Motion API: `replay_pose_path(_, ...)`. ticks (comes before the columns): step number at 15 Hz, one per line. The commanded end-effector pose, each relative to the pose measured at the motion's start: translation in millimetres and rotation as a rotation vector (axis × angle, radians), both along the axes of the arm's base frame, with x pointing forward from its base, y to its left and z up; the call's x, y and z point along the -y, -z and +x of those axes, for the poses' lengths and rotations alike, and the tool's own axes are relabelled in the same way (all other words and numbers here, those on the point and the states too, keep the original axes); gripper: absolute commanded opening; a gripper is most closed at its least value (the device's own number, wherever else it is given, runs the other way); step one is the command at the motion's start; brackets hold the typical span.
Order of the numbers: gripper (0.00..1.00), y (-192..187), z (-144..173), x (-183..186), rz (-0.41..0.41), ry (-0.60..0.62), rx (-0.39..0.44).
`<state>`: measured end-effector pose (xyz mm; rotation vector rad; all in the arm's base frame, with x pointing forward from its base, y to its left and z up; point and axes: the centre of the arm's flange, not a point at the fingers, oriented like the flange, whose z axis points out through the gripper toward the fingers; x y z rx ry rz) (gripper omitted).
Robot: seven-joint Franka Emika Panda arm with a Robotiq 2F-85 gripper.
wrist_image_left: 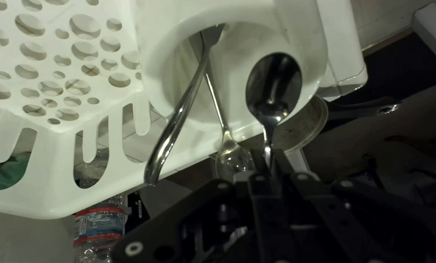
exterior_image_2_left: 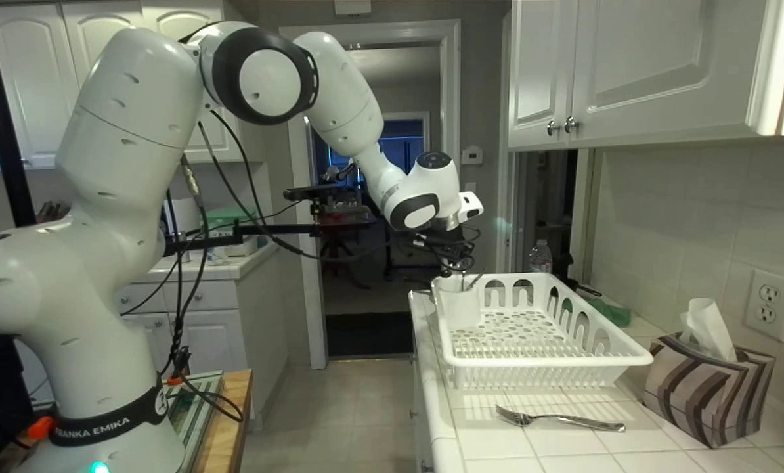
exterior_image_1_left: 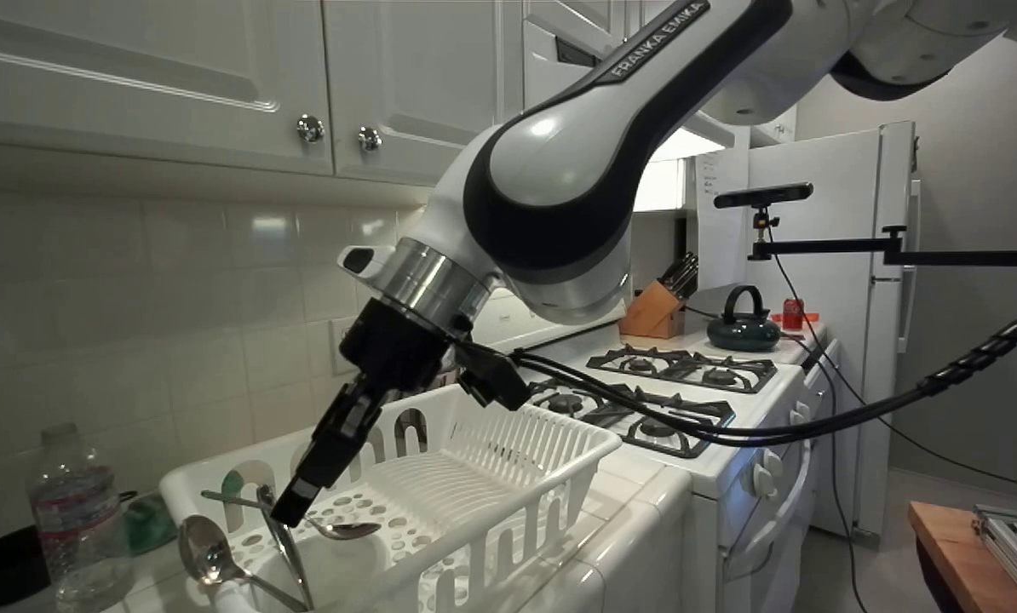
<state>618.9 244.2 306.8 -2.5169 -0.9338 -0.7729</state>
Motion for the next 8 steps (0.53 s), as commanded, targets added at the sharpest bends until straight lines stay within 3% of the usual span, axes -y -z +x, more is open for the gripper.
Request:
replay_pose_path(1, 0.02, 7.9, 14.2, -6.7, 0.047, -0.019, 0.031)
replay_pose_path(8, 0.02, 16.2, 29.5, -8.0, 0.075, -0.014, 0.082)
